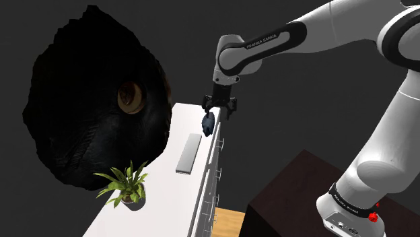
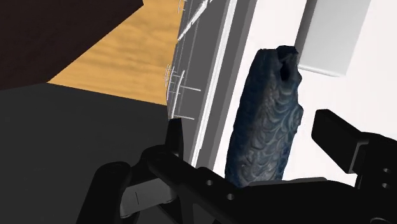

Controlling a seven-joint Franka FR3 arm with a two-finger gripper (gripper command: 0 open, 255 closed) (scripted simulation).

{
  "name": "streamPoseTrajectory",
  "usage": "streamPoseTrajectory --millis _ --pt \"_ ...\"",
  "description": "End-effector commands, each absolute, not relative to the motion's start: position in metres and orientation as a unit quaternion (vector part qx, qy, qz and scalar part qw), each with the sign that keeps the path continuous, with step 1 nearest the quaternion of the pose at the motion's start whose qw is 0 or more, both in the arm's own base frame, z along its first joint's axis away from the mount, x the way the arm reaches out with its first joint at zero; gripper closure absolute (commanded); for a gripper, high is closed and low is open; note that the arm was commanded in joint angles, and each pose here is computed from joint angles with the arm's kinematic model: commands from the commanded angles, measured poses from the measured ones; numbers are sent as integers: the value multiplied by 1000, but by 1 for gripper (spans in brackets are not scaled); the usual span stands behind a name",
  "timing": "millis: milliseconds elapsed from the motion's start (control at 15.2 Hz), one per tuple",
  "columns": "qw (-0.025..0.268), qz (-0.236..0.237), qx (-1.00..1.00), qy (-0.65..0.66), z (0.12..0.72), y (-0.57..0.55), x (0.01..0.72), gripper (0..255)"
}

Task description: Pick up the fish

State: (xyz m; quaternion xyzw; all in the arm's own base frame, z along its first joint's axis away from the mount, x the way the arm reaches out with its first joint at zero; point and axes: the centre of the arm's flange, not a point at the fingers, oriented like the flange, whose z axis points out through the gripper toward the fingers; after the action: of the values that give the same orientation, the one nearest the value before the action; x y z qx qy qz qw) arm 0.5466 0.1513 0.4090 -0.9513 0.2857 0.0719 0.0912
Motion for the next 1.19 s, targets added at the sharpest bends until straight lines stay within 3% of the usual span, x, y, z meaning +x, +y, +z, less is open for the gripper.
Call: streamPoseTrajectory --millis 0,792,858,1122 --pt "95 67 -944 310 400 156 568 0" --pt "99 62 -935 335 350 159 594 0" --pt "99 62 -935 335 350 159 594 255" --pt "99 62 -935 335 350 159 594 255"
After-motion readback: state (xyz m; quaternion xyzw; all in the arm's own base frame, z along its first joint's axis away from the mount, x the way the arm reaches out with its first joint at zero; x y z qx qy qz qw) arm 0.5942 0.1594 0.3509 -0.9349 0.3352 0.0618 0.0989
